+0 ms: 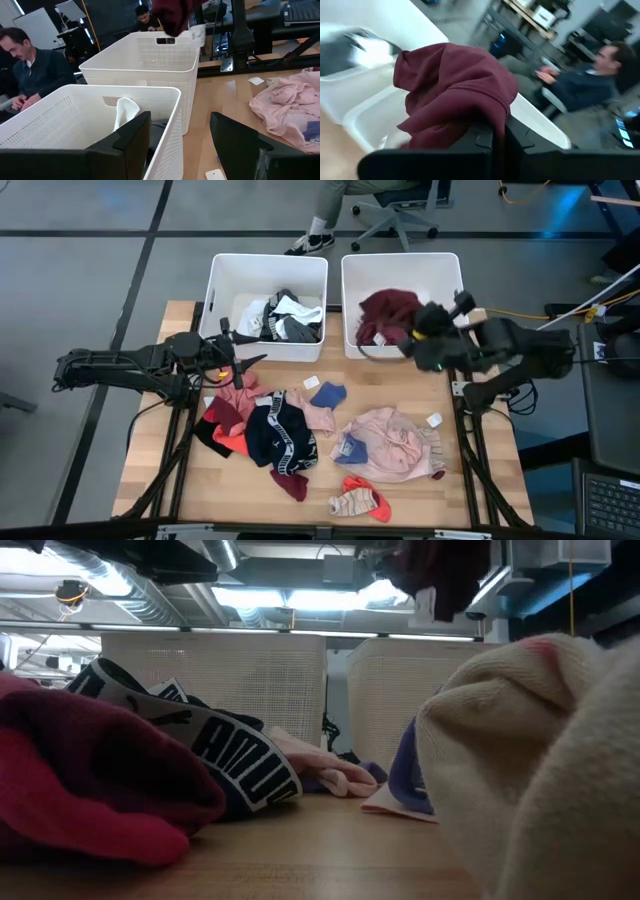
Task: Sort clothes
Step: Put the maroon tube top into the right white laundry bin
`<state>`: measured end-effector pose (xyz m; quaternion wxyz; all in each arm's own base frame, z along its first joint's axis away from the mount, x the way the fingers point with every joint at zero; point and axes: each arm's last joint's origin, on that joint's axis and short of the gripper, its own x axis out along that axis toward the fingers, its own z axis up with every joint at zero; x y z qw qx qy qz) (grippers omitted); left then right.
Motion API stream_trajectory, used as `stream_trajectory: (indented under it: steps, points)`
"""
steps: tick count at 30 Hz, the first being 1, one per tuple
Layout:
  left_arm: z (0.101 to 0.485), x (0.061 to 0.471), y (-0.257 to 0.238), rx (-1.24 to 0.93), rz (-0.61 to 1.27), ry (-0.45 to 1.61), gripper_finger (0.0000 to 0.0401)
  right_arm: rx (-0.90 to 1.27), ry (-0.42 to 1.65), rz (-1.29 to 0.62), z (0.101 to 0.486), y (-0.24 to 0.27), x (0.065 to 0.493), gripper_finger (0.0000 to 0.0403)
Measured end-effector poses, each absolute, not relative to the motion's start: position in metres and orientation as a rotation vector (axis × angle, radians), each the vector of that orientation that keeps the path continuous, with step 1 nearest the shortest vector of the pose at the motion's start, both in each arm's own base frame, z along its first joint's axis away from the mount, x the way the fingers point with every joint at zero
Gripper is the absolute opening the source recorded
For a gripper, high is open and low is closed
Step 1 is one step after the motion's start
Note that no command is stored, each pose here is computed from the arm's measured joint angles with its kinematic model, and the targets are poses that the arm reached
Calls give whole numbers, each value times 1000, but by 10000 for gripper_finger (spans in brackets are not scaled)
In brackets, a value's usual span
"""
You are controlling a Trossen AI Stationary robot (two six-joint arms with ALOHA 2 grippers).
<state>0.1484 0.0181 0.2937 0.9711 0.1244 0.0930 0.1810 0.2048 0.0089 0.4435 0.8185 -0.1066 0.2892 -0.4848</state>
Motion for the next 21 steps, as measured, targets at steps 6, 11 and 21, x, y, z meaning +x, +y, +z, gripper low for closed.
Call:
stream_trajectory:
  steps: [6,11,21]
  points:
    - [294,148,18,254,366,188,194,-188,720,-1145,442,-36,208,17]
    - [294,148,18,254,365,189,194,-120,771,-1137,436,-70,215,17]
    - [294,148,18,259,365,190,194,14,852,-1073,397,-131,232,17]
